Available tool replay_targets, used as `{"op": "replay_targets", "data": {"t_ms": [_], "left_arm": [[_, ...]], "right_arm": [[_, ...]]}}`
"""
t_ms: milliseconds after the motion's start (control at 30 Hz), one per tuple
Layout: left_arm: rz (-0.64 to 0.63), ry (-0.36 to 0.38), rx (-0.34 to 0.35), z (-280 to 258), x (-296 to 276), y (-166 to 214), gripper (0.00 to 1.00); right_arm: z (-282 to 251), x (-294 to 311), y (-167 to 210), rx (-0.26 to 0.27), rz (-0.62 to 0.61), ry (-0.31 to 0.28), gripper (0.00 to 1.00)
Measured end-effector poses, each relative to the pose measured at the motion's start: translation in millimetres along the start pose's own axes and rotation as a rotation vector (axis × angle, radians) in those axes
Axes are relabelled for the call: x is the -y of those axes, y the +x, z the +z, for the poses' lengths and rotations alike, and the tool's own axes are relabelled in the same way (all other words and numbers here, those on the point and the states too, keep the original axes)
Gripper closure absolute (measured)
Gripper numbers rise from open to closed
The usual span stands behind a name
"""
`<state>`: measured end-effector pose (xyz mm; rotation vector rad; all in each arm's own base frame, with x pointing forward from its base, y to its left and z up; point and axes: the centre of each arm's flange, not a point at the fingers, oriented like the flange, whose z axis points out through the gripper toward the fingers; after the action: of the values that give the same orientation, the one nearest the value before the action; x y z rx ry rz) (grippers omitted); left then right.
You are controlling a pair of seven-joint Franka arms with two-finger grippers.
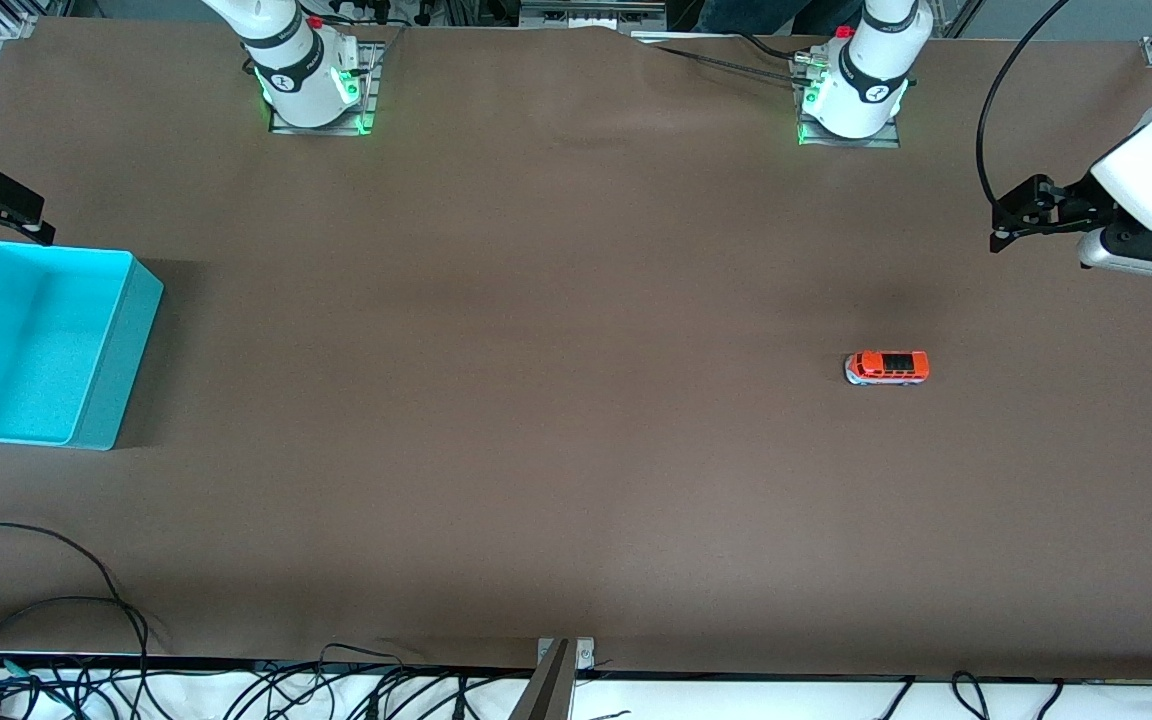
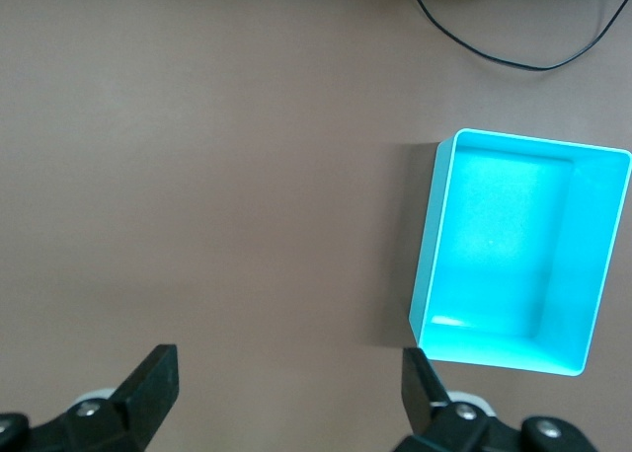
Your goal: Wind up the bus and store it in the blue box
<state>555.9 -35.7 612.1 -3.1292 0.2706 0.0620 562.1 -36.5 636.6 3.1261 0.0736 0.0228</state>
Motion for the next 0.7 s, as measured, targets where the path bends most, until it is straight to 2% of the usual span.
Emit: {"op": "replay_targets", "data": {"t_ms": [700], "left_arm": [[0.000, 0.000, 0.000, 0.0, 0.1, 0.0, 0.00]], "right_arm": [[-1.6, -1.2, -0.2, -0.004, 0.004, 0.000, 0.00]]}}
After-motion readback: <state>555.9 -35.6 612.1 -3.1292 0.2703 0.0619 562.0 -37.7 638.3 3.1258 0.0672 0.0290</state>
